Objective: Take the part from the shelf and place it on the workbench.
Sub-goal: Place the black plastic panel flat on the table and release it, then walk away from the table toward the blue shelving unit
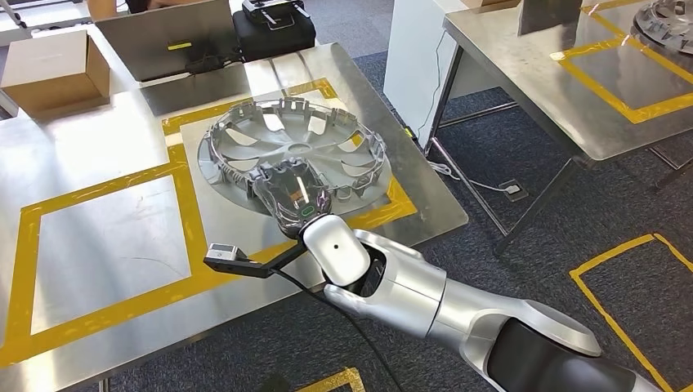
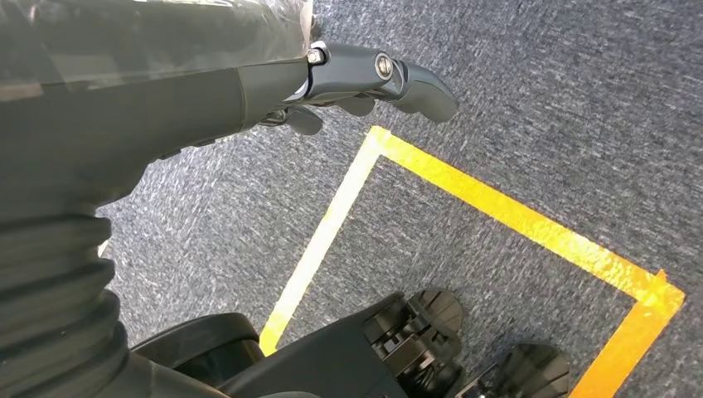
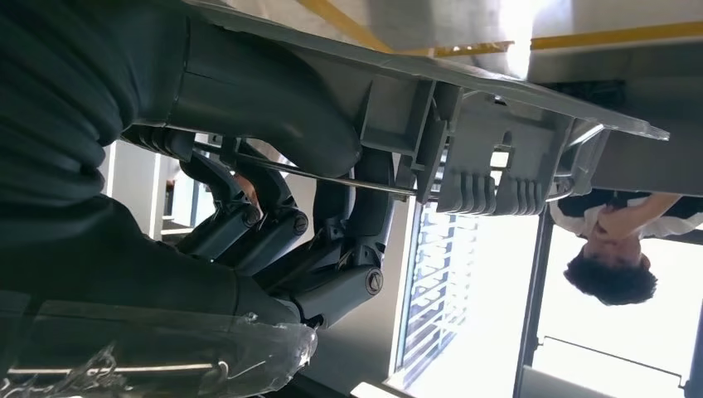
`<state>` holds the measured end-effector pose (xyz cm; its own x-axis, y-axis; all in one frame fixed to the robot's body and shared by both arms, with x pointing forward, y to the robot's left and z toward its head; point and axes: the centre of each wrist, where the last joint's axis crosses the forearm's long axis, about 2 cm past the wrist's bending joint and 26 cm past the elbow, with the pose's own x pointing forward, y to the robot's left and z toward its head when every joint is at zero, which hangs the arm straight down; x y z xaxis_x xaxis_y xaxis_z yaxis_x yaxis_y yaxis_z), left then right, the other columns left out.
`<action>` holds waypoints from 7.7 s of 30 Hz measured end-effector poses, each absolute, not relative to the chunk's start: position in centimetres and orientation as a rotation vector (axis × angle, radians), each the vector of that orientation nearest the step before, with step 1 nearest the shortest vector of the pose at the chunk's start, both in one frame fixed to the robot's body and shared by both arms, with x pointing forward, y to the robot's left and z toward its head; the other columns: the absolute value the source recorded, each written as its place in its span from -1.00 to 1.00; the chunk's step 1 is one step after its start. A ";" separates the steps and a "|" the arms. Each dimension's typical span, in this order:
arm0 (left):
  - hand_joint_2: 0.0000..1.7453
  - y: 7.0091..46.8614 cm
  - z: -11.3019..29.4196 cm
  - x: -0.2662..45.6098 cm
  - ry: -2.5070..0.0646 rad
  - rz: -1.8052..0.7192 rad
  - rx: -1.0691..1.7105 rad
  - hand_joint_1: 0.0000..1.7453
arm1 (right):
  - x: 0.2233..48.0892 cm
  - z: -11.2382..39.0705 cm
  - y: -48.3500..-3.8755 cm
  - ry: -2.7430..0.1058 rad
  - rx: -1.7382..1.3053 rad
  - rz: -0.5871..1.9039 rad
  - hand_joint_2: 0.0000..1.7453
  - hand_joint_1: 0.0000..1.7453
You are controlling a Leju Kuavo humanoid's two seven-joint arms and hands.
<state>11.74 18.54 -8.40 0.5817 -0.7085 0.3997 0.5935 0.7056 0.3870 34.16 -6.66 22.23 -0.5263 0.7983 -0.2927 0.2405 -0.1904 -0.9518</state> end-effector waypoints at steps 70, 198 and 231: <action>-1.00 19.1 -8.9 10.0 -0.611 -0.651 0.219 -1.00 | 26.4 28.4 -15.5 -2.191 0.802 0.265 -1.00 -1.00; -1.00 20.3 -9.0 10.6 -0.586 -0.554 0.207 -1.00 | 22.3 30.6 -18.1 -2.302 1.126 0.163 -1.00 -1.00; -1.00 20.0 -9.0 10.5 -0.578 -0.548 0.196 -1.00 | 22.6 30.3 -18.3 -2.292 1.104 0.160 -1.00 -1.00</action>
<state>10.49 20.04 -8.98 0.7001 -0.5420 0.4649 0.4349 0.8400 0.3244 22.64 -18.33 30.26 -0.4865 -0.6776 0.5515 -0.7474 0.6497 0.1388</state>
